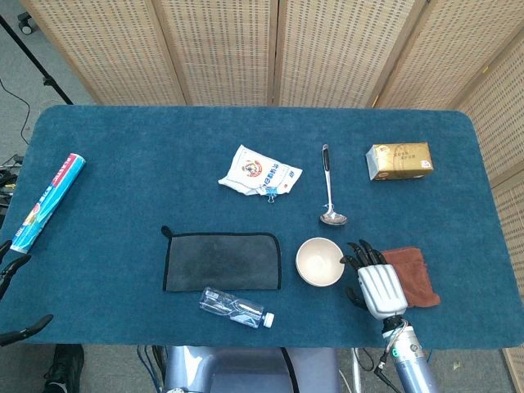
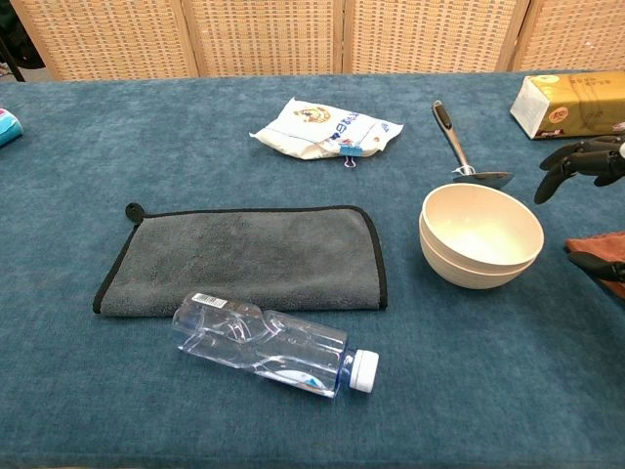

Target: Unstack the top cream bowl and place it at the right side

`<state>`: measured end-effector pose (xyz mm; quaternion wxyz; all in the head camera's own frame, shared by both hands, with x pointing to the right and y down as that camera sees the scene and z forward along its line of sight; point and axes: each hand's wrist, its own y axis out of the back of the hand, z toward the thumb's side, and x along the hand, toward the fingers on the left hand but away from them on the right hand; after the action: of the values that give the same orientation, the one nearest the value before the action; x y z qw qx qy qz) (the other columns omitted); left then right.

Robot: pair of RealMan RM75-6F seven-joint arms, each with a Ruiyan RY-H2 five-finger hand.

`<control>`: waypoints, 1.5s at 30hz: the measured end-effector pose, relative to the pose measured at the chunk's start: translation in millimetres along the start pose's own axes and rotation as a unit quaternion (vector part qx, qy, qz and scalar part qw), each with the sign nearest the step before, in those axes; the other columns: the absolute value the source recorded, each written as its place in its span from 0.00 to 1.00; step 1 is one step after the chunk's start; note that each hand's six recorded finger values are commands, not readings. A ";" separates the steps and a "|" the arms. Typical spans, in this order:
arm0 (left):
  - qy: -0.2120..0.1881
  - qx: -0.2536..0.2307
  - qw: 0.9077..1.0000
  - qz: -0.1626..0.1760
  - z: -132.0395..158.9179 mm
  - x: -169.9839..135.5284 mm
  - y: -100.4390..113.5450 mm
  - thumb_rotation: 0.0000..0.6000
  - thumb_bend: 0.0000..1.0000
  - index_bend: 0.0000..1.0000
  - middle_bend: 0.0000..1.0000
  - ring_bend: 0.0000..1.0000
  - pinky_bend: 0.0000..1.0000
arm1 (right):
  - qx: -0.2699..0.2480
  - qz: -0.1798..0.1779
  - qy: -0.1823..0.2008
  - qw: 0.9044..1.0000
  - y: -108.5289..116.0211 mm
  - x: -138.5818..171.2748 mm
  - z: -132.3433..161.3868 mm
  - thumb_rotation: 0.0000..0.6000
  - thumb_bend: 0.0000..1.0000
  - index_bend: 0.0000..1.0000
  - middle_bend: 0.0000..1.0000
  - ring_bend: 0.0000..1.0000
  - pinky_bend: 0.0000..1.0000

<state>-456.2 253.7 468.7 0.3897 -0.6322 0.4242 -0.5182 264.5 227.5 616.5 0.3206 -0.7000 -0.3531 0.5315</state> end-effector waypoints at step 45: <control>0.000 -0.013 1.000 0.001 -1.1 0.6 4.1 0.72 0.00 0.17 0.00 0.00 0.00 | -0.069 0.034 -0.022 0.997 -47.0 2.3 30.4 1.00 0.36 0.35 0.16 0.10 0.20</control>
<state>-457.8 251.7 465.3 0.3822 -0.6368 0.4317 -0.5120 228.2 257.3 647.1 0.2457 -0.7200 -0.3718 0.5320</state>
